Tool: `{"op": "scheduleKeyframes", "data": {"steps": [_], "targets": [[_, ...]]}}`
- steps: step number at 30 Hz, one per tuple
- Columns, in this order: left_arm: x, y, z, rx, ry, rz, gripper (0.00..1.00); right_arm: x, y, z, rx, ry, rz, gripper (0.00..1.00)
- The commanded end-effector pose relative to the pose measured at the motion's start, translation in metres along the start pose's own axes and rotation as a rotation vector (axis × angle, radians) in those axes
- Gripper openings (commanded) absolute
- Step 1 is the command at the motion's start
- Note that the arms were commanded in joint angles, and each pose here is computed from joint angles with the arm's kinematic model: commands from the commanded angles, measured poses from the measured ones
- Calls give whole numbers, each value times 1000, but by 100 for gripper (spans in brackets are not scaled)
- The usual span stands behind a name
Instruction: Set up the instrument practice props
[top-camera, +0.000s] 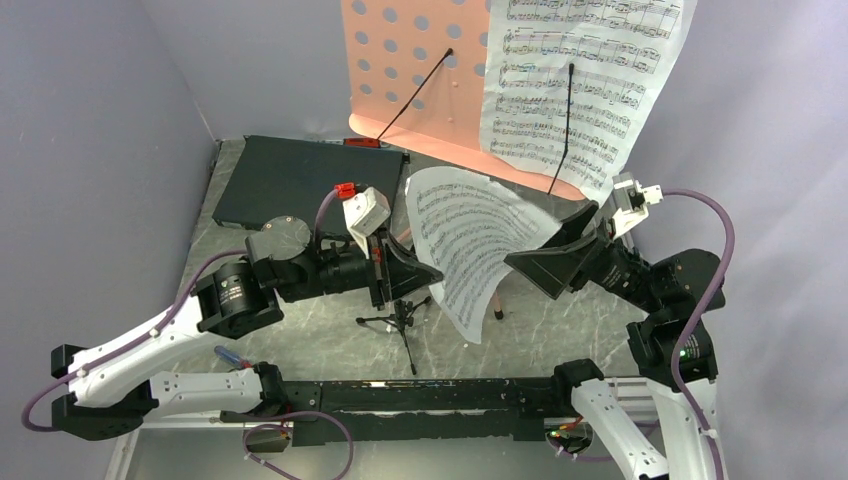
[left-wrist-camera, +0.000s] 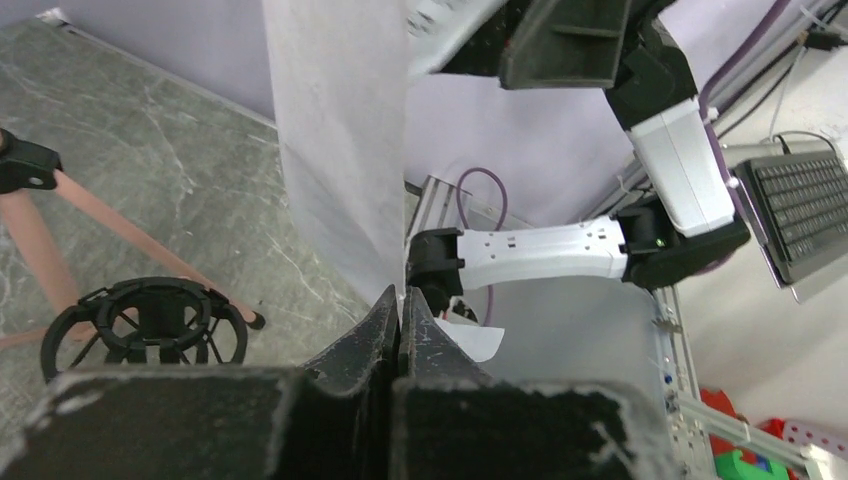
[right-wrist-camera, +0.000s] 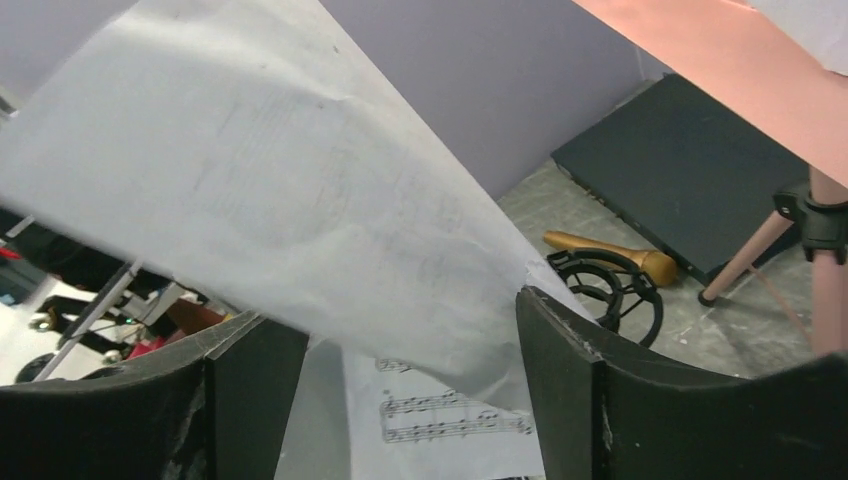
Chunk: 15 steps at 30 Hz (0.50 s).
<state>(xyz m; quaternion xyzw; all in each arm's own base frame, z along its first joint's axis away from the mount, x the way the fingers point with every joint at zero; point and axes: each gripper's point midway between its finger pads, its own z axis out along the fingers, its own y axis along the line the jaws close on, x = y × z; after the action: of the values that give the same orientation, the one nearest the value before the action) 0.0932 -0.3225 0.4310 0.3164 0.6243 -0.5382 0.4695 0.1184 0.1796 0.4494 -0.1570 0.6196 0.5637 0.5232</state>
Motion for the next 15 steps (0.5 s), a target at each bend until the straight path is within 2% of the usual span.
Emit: {"op": "scheduleKeyframes", "data": {"steps": [1,11,15], "targets": [[-6,-27,-12,120,26,26,3,-10,6,-5,26,-28,-80,79],[-3,-54,-42,270,34,74,3,-9,4,-4,20,-36,-72,78],[0,-64,-52,325,37,87,3,-7,3,-2,4,-29,-60,75]]}}
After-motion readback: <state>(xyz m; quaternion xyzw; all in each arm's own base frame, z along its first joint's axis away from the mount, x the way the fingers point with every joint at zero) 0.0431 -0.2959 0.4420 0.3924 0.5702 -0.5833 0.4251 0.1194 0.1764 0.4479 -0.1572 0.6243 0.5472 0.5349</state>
